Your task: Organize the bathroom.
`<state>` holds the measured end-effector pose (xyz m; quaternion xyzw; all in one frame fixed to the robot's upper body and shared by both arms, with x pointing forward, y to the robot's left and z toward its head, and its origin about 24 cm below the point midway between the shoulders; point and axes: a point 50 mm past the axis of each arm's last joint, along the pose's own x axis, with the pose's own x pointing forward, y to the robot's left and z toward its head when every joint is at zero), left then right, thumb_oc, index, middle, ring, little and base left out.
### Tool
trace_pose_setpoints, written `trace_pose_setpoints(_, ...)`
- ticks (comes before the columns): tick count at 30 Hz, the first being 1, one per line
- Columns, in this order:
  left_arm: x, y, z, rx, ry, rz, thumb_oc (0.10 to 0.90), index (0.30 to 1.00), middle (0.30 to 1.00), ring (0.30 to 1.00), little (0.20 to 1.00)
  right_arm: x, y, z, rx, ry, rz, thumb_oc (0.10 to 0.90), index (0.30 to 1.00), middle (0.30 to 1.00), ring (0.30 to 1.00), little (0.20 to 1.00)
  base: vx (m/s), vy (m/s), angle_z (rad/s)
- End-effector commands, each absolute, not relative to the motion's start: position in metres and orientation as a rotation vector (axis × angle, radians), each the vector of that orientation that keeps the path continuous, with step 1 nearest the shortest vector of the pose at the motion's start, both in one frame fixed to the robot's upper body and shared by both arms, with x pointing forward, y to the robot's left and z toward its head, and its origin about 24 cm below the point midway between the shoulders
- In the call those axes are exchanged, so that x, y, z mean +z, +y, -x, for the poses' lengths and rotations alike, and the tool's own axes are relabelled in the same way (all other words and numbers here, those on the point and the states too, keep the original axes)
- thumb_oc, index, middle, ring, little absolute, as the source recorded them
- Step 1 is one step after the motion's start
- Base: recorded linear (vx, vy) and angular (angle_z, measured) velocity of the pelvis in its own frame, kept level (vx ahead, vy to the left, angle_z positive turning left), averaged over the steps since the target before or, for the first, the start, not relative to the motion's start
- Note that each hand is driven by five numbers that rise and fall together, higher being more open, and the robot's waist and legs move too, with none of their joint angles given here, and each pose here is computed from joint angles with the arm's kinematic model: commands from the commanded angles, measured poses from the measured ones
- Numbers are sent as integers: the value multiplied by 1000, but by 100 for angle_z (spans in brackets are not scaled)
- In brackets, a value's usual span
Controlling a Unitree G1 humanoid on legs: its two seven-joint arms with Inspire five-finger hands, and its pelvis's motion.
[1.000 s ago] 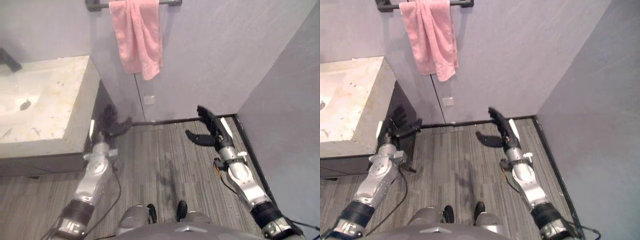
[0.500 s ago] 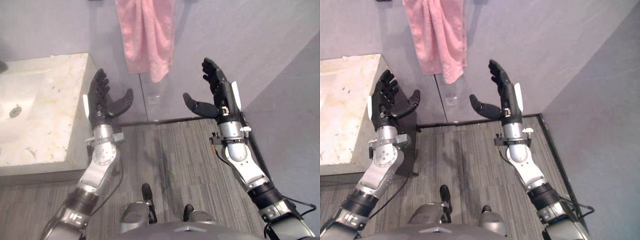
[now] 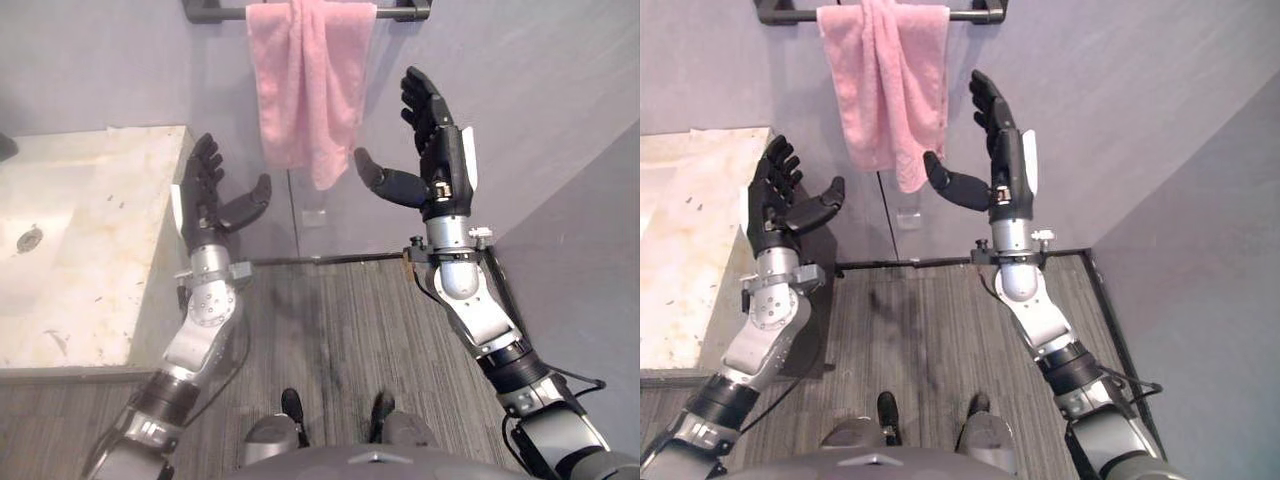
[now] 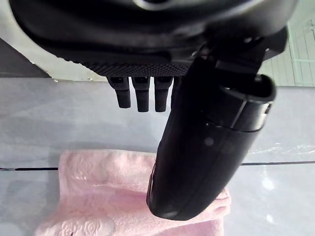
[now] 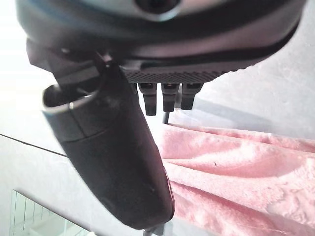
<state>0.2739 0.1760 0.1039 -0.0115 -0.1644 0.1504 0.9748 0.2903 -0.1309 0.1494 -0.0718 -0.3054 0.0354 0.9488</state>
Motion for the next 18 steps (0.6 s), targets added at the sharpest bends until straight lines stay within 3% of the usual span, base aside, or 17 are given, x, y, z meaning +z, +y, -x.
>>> trace_pose_setpoints(1,139,157,-268,213,-548,55,800,900,900,900,900,191,-129,-292,102,-781,73,800,900,900,900,900,92,-176,63)
trace_pose_setpoints(12,145,157,-264,226,-591,50,800,900,900,900,900,212,-136,-316,49,-755,123,800,900,900,900,900,92,-133,18)
trace_pose_setpoints(18,150,166,-267,219,-619,43,800,900,900,900,900,207,-132,-318,33,-728,102,800,900,900,900,900,202,112,23)
